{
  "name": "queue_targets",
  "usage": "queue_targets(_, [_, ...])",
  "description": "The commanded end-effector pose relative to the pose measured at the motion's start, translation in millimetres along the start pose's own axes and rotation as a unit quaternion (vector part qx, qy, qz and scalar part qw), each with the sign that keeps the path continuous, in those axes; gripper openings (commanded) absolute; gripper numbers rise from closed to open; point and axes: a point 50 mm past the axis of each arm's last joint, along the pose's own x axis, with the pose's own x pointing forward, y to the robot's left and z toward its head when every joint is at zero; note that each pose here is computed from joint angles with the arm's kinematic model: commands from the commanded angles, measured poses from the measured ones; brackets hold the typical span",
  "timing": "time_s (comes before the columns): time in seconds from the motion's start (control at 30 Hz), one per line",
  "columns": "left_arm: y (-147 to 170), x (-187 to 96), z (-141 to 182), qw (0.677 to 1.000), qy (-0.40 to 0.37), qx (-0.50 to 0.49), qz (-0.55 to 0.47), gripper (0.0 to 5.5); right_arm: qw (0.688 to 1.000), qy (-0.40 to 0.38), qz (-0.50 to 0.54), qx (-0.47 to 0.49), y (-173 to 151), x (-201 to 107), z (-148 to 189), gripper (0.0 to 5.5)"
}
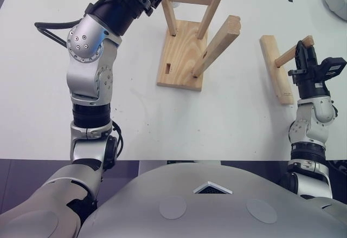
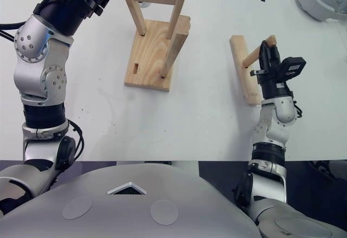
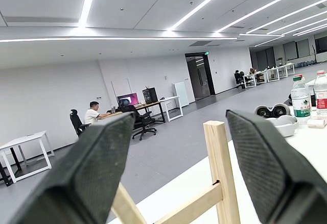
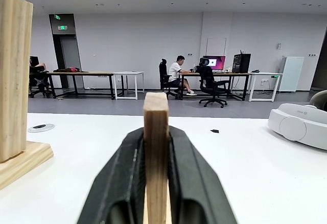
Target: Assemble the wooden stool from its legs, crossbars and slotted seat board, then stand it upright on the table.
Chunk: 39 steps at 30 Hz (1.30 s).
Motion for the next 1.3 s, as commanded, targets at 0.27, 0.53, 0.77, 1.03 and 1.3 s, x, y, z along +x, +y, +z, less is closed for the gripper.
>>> queue_targets(0.27, [2, 3, 1, 1.0, 0.0, 0.013, -0.001, 3.3, 0.995, 0.098, 0.015, 0.033, 6, -18, -20, 0.8])
queue_targets(0.53, [1, 4, 1, 1.0, -0.004, 0.013, 0.005, 3.3, 0.996, 0.087, 0.024, 0.021, 7, -9, -2, 2.2])
queue_targets(0.77, [-1, 1, 1, 1.0, -0.002, 0.014, 0.008, 3.3, 0.979, 0.195, 0.051, -0.01, 3, -14, 17, 3.48])
queue_targets(1.03, [-4, 1, -1, 1.0, 0.0, 0.014, 0.01, 3.3, 0.944, 0.323, 0.062, -0.022, 5, -8, 32, 3.87])
queue_targets(1.3, [-4, 0, -1, 1.0, 0.002, 0.017, 0.014, 3.3, 0.913, 0.406, 0.044, -0.024, -1, -19, 14, 3.54])
